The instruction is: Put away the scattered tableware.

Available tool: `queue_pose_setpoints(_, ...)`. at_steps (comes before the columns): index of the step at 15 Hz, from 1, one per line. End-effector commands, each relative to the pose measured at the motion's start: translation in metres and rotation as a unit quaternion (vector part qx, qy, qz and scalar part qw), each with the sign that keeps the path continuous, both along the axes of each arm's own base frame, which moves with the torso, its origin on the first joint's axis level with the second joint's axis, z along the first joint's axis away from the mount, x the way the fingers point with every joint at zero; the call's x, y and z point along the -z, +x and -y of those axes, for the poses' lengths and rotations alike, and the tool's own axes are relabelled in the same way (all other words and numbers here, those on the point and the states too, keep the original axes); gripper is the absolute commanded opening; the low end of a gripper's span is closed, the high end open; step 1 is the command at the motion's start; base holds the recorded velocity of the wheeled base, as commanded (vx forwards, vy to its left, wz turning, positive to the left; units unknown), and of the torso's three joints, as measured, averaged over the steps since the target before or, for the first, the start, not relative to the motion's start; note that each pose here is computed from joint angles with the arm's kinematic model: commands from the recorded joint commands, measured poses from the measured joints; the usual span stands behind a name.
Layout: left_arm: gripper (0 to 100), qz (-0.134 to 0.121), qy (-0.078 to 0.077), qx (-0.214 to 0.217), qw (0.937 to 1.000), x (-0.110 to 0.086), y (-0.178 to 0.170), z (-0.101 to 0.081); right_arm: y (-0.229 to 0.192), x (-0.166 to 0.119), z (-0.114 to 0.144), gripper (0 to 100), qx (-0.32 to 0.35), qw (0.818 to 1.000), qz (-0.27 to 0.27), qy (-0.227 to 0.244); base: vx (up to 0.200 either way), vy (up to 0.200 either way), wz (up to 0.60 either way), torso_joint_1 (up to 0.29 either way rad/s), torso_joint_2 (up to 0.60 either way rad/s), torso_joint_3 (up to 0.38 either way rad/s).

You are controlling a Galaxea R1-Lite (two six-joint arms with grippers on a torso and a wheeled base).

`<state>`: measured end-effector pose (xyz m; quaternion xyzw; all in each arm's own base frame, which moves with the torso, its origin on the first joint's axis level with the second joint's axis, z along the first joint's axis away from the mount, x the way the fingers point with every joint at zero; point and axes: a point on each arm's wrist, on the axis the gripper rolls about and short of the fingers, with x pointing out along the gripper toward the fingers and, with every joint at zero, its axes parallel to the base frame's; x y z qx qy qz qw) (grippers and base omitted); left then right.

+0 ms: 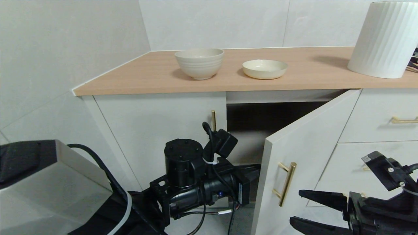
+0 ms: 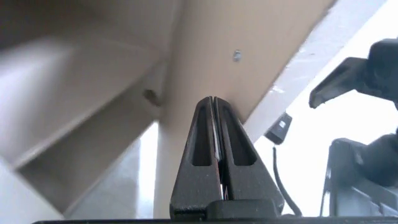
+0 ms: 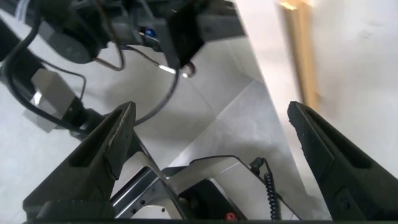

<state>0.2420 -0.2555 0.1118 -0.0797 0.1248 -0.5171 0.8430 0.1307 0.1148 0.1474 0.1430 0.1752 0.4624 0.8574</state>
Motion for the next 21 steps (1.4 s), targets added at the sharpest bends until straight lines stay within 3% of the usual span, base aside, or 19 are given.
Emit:
queue_pose_setpoints(1, 0, 0.003, -0.002, -0.003, 1.0, -0.002, 0.003, 0.002, 0.0, -0.001, 0.0, 100, 0.001, 1.0, 0.003, 0.002, 0.0, 0.0, 0.0, 0.0, 0.0, 0.0)
queue_pose_setpoints(8, 0, -0.005, 0.004, -0.004, 1.0, -0.006, 0.012, 0.011, -0.004, -0.01, 0.003, 100, 0.002, 1.0, 0.022, 0.018, 0.0, 0.0, 0.0, 0.0, 0.0, 0.0)
queue_pose_setpoints(11, 0, -0.009, 0.009, -0.004, 0.9999, -0.008, 0.022, 0.021, -0.004, -0.012, 0.004, 100, 0.003, 0.999, 0.025, 0.02, -0.2, 0.0, 0.0, 0.012, 0.01, -0.002)
queue_pose_setpoints(16, 0, -0.011, 0.012, -0.011, 0.9998, -0.007, 0.03, 0.029, -0.006, -0.021, 0.006, 100, 0.007, 0.999, 0.041, 0.034, 0.0, 0.0, 0.0, 0.0, 0.0, 0.0)
queue_pose_setpoints(21, 0, -0.008, 0.01, 0.005, 0.9999, -0.008, 0.02, 0.04, -0.011, -0.054, 0.01, 100, 0.006, 0.992, 0.094, 0.079, 0.0, 0.0, 0.0, 0.0, 0.0, 0.0)
